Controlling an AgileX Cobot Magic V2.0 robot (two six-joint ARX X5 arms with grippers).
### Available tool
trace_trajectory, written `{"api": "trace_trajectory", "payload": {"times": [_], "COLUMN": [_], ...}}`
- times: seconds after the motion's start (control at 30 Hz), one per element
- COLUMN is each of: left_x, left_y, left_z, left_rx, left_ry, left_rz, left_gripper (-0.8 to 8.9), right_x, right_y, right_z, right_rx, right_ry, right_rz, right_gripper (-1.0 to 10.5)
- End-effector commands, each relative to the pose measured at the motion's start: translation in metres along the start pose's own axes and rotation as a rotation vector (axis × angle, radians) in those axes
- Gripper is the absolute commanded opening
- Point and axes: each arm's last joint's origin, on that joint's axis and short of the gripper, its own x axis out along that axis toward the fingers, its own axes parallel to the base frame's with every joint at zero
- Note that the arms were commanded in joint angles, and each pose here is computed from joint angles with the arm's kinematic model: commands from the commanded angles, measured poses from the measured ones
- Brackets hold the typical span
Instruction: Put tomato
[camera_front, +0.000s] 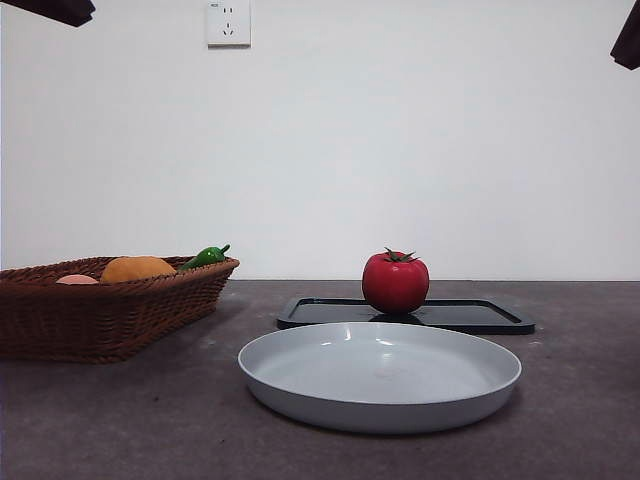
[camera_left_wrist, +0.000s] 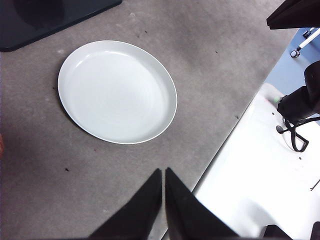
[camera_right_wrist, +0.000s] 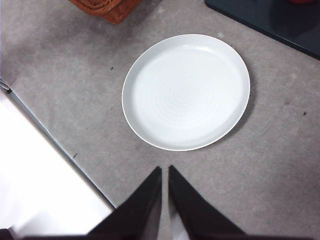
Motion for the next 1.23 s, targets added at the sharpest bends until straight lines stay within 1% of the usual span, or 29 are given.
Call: {"api": "trace_trajectory", "payload": {"times": [0.03,0.4,0.47,0.5,0.57,0.6,0.77,0.83,0.93,1.0,1.1,1.23], "left_x": [-0.002,-0.002,-0.003,-0.005,-0.012,-0.016,-0.052,-0.066,-0.077,-0.078,-0.073,-0.058], "left_y": [-0.002,-0.002,-0.002,-0.002,-0.001,0.001,0.003,0.003,0.004,0.006,0.011,0.019], "left_z": [0.005,0.005,0.006,0.007,0.008,0.010,0.016,0.012,-0.002,-0.016,-0.038,-0.069], "left_rx": [0.025,0.027,0.038,0.065,0.099,0.113,0.214,0.249,0.265,0.256,0.229,0.195], "left_ry": [-0.016,-0.018,-0.031,-0.044,-0.086,-0.127,-0.405,-0.527,-0.663,-0.721,-0.770,-0.775], "left_rz": [-0.007,-0.007,-0.005,0.014,0.079,0.127,0.395,0.526,0.722,0.836,0.959,1.030], "left_gripper": [0.08,0.08,0.08,0.08,0.08,0.08,0.08,0.08,0.08,0.08,0.08,0.08], "right_x": [0.000,0.000,0.000,0.000,0.000,0.000,0.000,0.000,0.000,0.000,0.000,0.000], "right_y": [0.001,0.001,0.001,0.001,0.001,0.001,0.001,0.001,0.001,0.001,0.001,0.001], "right_z": [0.002,0.002,0.002,0.002,0.002,0.002,0.002,0.002,0.002,0.002,0.002,0.002], "right_rx": [0.003,0.003,0.003,0.003,0.003,0.003,0.003,0.003,0.003,0.003,0.003,0.003], "right_ry": [-0.010,-0.010,-0.010,-0.010,-0.010,-0.010,-0.010,-0.010,-0.010,-0.010,-0.010,-0.010], "right_rz": [0.008,0.008,0.008,0.008,0.008,0.008,0.008,0.008,0.008,0.008,0.008,0.008], "right_gripper": [0.1,0.1,0.1,0.1,0.1,0.1,0.1,0.1,0.1,0.1,0.1,0.1]}}
